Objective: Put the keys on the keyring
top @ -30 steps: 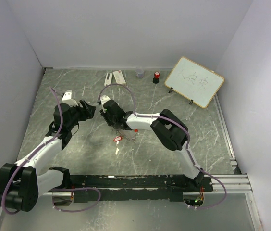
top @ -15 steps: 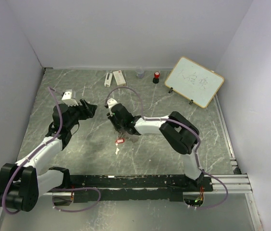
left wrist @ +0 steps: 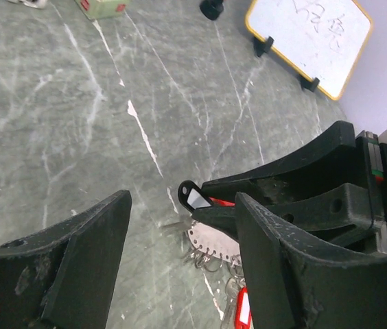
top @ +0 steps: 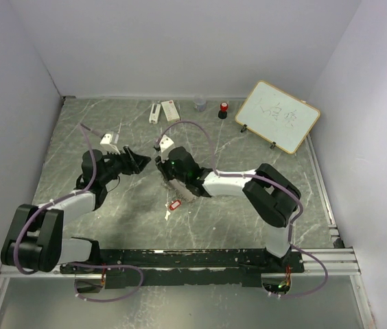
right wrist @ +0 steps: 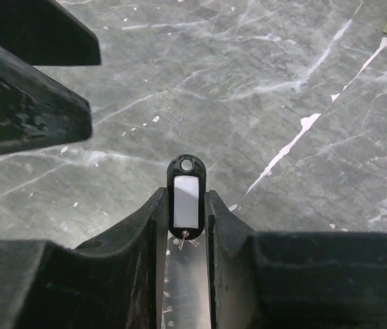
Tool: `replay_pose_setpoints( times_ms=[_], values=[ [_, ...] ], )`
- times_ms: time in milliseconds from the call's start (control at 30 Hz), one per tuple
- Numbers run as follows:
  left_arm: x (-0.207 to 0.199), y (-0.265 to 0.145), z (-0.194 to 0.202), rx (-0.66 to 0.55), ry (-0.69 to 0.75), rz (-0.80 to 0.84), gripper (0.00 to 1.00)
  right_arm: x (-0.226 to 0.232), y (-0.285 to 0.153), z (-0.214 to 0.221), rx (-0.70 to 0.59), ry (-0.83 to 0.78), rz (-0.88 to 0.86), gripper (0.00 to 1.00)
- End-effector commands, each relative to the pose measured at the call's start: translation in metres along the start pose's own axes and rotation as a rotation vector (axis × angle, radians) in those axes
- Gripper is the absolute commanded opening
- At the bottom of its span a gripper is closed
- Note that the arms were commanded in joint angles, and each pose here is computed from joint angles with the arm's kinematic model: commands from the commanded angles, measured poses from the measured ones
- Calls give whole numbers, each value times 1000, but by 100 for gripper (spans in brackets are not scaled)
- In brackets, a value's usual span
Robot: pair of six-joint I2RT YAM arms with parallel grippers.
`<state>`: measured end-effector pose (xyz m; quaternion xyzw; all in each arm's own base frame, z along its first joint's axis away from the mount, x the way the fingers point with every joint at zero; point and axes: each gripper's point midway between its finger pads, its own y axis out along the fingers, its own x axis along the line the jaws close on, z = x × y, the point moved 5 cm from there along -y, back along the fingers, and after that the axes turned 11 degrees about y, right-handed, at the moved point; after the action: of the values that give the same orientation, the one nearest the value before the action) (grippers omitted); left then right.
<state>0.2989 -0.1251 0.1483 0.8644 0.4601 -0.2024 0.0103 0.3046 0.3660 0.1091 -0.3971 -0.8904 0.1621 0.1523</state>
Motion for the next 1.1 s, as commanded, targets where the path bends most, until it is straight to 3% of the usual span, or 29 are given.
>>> replay_pose_setpoints(
  times_ms=[0,400,533,633,833,1067],
  values=[
    [-12,6,-6,-13,0,136,71,3,-8,-20,-92,-6,-33,20],
    [-15,18,13,47,-56,251,61,2,-20,-18,-119,-32,-51,22],
    [-7,16,10,38,-73,175,61,4,-17,-7,-41,-50,-70,41],
    [1,12,8,39,-78,88,62,2,-17,6,18,-30,-66,46],
    [9,0,4,-1,-95,-35,63,3,-11,19,90,5,-67,47],
    [11,-6,1,-10,-92,-63,63,7,8,37,173,-6,-85,44]
  ],
)
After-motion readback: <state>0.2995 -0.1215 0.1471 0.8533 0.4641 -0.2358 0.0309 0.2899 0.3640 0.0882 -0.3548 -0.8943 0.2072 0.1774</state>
